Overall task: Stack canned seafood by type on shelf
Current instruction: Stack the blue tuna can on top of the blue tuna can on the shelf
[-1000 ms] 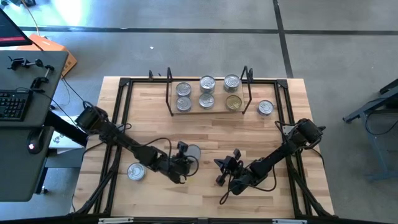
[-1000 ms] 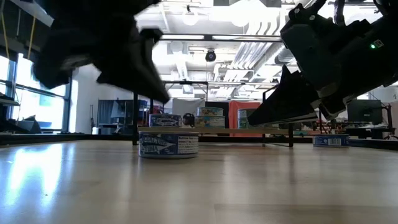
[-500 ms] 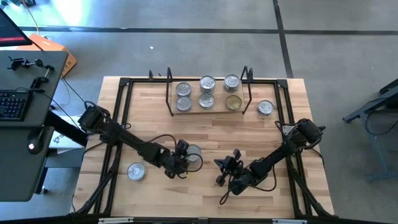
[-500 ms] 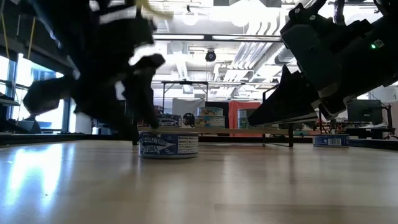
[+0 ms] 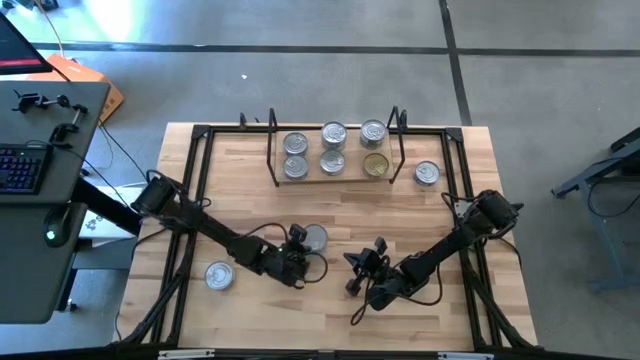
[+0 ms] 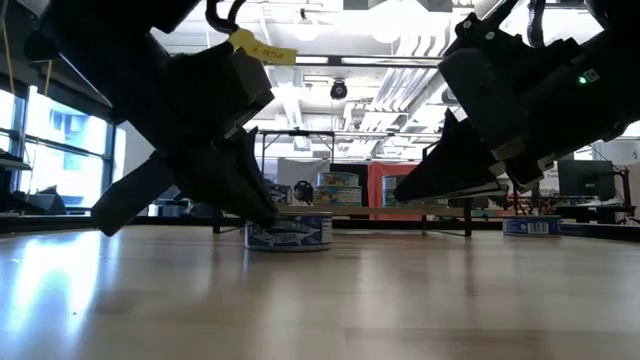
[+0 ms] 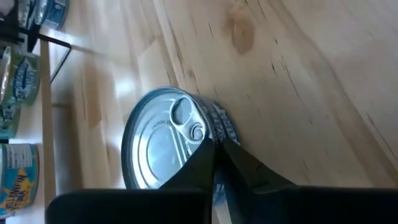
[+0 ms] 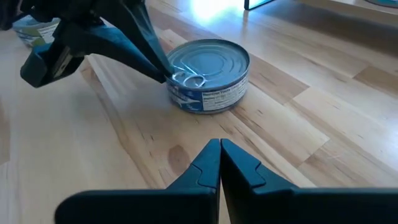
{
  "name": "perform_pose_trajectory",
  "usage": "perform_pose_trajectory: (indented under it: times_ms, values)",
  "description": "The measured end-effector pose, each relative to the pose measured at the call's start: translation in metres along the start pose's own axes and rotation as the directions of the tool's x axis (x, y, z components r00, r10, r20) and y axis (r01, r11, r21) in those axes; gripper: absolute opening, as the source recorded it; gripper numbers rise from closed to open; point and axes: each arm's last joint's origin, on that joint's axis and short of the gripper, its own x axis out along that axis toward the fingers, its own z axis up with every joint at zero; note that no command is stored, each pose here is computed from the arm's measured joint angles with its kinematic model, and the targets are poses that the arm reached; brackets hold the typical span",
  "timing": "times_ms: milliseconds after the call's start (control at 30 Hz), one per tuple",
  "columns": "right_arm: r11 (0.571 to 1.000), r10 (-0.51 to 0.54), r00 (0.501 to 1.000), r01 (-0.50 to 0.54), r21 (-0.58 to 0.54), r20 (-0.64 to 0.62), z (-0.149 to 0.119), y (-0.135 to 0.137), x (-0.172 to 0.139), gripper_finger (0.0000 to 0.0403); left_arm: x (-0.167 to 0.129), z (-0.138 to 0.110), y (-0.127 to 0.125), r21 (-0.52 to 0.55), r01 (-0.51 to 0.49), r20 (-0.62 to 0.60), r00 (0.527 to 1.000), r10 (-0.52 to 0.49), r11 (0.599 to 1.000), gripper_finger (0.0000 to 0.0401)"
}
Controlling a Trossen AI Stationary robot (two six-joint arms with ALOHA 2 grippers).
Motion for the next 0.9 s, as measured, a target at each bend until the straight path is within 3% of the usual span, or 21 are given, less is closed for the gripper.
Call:
perform_pose_trajectory:
  times_ms: [400, 900]
  values:
    - [1.0, 0.008, 1.0, -0.008, -0.001, -0.001, 0.0, 0.001, 0.0, 0.0, -0.031, 0.002, -0.009, 0.001, -0.022, 0.027, 0.999, 0.022, 1.0, 0.0001]
    - [1.0, 0.025, 1.0, -0.025, 0.016, 0.016, 0.003, 0.003, 0.001, 0.0011, -0.036, 0.008, -0.008, -0.038, -0.095, 0.03, 0.995, 0.096, 0.995, 0.0001]
